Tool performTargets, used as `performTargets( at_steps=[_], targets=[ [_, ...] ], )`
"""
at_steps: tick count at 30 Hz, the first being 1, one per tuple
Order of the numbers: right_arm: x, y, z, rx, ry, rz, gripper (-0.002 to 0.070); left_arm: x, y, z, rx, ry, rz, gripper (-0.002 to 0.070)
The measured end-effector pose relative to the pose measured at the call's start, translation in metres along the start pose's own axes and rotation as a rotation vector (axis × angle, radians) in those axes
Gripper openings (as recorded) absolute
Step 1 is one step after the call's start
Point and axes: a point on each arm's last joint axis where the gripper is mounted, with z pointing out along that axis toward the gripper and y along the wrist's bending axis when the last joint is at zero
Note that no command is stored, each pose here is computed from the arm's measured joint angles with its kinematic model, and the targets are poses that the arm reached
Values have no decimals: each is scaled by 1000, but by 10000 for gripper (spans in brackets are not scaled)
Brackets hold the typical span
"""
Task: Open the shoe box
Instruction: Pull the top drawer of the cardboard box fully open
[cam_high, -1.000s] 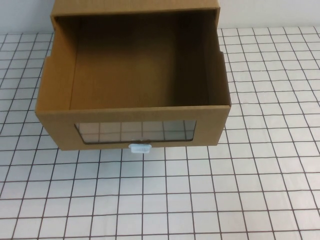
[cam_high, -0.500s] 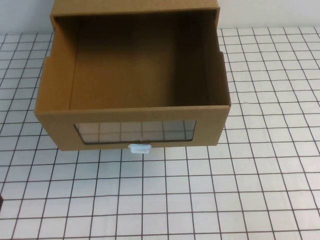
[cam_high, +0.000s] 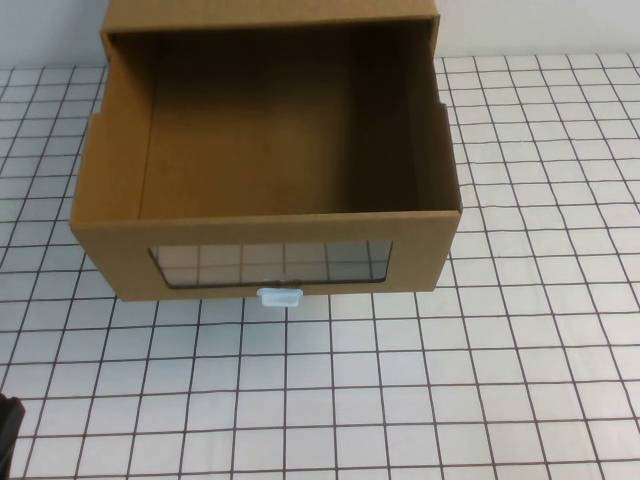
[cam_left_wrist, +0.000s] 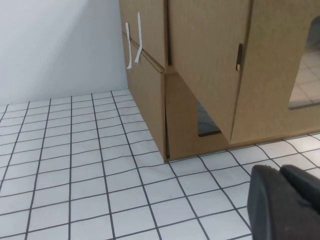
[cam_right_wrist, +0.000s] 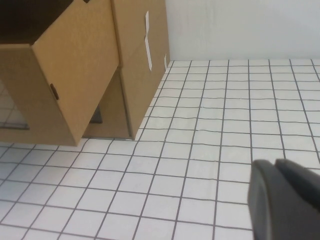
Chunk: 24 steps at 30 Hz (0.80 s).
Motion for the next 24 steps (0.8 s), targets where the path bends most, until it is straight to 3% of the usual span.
performTargets(
  at_steps=[11, 18, 24],
  targets=[
    [4, -4, 3, 47, -14, -61, -13, 0, 0, 0, 0, 0, 0, -2],
    [45, -19, 19, 217, -95, -52, -13, 0, 0, 0, 0, 0, 0, -2],
    [68, -24, 23, 238, -43, 6, -13, 0, 0, 0, 1, 2, 0, -2]
  ],
)
